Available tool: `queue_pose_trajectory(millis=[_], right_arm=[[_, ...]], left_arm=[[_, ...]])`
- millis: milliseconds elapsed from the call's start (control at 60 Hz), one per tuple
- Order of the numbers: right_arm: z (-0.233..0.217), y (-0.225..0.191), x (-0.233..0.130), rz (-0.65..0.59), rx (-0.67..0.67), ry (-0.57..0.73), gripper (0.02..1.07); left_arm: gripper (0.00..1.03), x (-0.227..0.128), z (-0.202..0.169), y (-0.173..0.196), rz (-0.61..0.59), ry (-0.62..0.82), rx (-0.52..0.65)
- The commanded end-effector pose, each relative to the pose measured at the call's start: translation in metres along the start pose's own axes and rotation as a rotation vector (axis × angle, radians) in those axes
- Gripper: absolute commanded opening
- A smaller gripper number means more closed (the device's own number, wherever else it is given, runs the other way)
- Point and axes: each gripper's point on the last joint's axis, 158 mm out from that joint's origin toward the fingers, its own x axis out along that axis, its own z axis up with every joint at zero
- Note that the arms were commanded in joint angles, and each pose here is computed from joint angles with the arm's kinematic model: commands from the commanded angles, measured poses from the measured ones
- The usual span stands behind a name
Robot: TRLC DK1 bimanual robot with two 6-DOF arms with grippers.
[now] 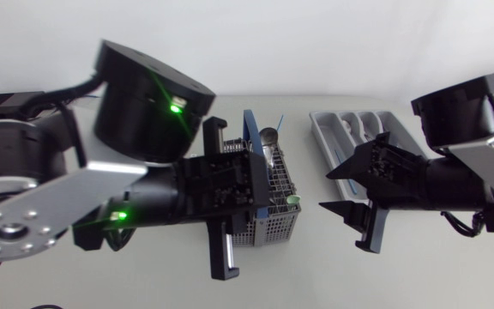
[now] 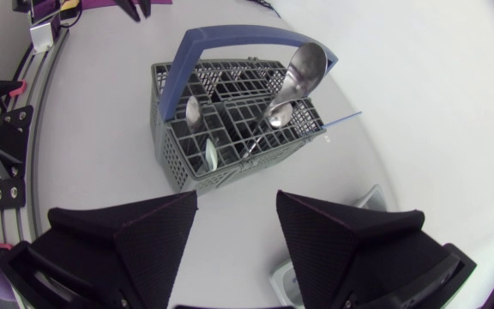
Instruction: Unload the cutlery basket into the drawer organizer.
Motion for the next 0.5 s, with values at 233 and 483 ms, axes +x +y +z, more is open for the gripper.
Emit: queue_pose_trajectory(millis=[233, 483], right_arm=[[-0.035, 0.034, 0.001, 0.045, 0.071, 0.02, 0.72], [-0.039, 0.041, -0.001, 0.045, 0.073, 0.019, 0.74]], left_arm=[[0.2, 0.05, 0.002, -0.01, -0.081, 0.062, 0.07], [0.32, 0.077, -0.005, -0.004, -0.087, 0.116, 0.1]])
